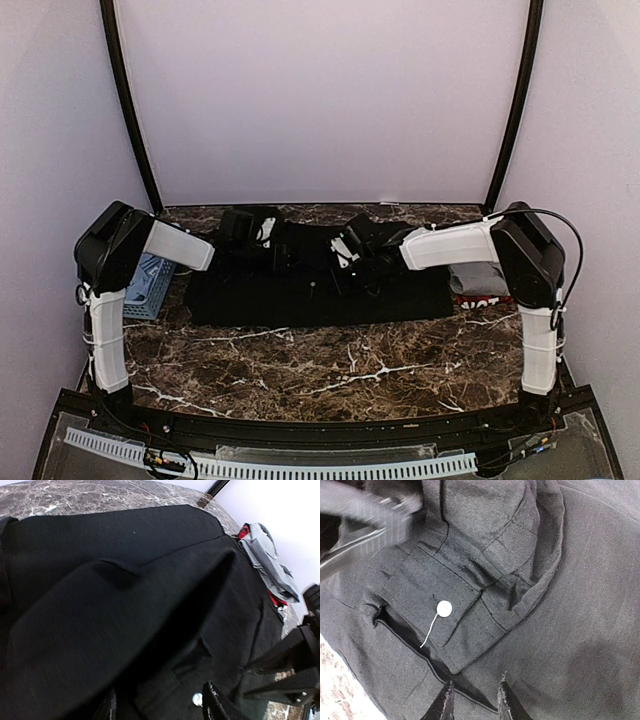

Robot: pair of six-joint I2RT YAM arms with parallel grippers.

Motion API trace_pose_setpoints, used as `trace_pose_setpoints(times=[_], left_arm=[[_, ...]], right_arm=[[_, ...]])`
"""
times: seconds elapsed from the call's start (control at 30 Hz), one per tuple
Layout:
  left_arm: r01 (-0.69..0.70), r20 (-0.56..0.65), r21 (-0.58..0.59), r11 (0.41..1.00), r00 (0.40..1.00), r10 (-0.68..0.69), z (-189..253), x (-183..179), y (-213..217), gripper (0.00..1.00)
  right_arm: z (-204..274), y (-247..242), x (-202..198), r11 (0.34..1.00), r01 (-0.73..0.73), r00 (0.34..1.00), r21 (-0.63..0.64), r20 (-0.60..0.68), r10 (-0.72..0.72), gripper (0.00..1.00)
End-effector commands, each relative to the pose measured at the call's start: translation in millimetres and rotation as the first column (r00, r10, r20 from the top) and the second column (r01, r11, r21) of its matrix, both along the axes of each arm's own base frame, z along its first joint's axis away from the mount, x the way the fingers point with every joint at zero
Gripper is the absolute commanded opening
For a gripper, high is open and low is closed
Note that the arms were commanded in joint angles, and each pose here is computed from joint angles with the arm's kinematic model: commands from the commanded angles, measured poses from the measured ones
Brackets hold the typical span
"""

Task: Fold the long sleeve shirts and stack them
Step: Pick up the sleeve from the 1/3-folded shirt.

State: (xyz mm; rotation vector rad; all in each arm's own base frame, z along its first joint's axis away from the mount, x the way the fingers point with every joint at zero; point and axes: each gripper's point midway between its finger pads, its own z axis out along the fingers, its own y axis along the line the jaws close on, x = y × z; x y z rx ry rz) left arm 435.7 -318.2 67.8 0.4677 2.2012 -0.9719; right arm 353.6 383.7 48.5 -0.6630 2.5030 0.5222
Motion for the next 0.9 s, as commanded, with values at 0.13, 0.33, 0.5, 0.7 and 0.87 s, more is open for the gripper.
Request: trace_pose_setpoints(times=[0.13,0.33,0.5,0.7,0.87], left_arm=[[0.052,0.085,0.065,0.997,0.995,-0.057,-5,25,-14,0.59],[0.141,0.064,-0.005,0.990,0.988,-0.141,-3,19,-31,0.47],[0.158,0.039,-0.054,0.986,0.987,-0.156,7,14,-35,0.21],[0.165,-0.007,-0.163,0.973,0.986,-0.168,31,3,-41,0.00],[0.097,-0.032,-0.301,0.949,0.993,-0.111,74,-9,-35,0.00]], right_arm=[[11,-6,2,1.000,0.018,0.999,0.021,0.036,-0.019,0.26],[7,-16,0,0.999,0.033,0.999,0.002,0.035,-0.033,0.25],[10,-22,1,0.999,0.047,0.998,-0.001,0.040,-0.047,0.25],[20,-31,-1,0.997,0.070,0.997,0.025,0.043,-0.071,0.26],[44,-31,-6,0.986,0.098,0.994,0.138,0.031,-0.103,0.39]])
